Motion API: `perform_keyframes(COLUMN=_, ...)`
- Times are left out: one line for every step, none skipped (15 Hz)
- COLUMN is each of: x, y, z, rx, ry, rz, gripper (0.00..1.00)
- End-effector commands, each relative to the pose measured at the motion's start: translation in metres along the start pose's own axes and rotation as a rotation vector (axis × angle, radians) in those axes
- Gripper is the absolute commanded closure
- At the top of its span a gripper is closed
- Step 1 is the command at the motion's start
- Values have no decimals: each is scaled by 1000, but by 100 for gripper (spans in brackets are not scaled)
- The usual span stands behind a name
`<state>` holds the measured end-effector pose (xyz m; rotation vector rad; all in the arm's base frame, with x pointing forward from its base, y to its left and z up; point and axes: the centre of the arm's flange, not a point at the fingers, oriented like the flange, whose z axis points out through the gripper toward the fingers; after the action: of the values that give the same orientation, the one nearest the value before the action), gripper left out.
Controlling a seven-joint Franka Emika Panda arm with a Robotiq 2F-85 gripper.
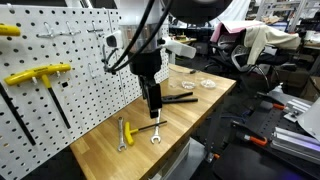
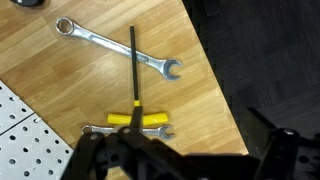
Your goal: Place the black and yellow tool on the table on the peg board
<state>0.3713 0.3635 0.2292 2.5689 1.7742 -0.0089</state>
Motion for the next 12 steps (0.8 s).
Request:
perform_keyframes(x=3, y=5, z=7, rx=-5, ry=22, rz=27, gripper=0)
perform_keyframes(x=5, y=8, z=9, rx=-10, ry=29, rz=32, gripper=0)
perform_keyframes(x=7, y=13, z=13, rx=4, ry=45, rz=47, gripper=0)
perform_keyframes(x=9, y=18, z=16, rx=-2, ry=54, rz=59, gripper=0)
perform_keyframes(x=10, y=24, z=20, rx=-2, ry=57, rz=71, gripper=0)
perform_keyframes(x=12, y=30, z=26, rx=-6, ry=56, rz=77, gripper=0)
perform_keyframes(x=14, y=36, z=33, rx=5, ry=53, rz=65, gripper=0)
perform_keyframes(x=15, y=39, z=37, rx=13, ry=50, rz=63, gripper=0)
perform_keyframes(x=17, y=45, z=48, rx=14, ry=30, rz=33, gripper=0)
perform_keyframes(x=19, y=48, z=55, rx=20, ry=14, rz=12, gripper=0)
perform_keyframes(x=21, y=51, z=63, rx=22, ry=-3, rz=-13, gripper=0)
perform_keyframes(x=24, y=54, z=70, rx=21, ry=-18, rz=-36, gripper=0)
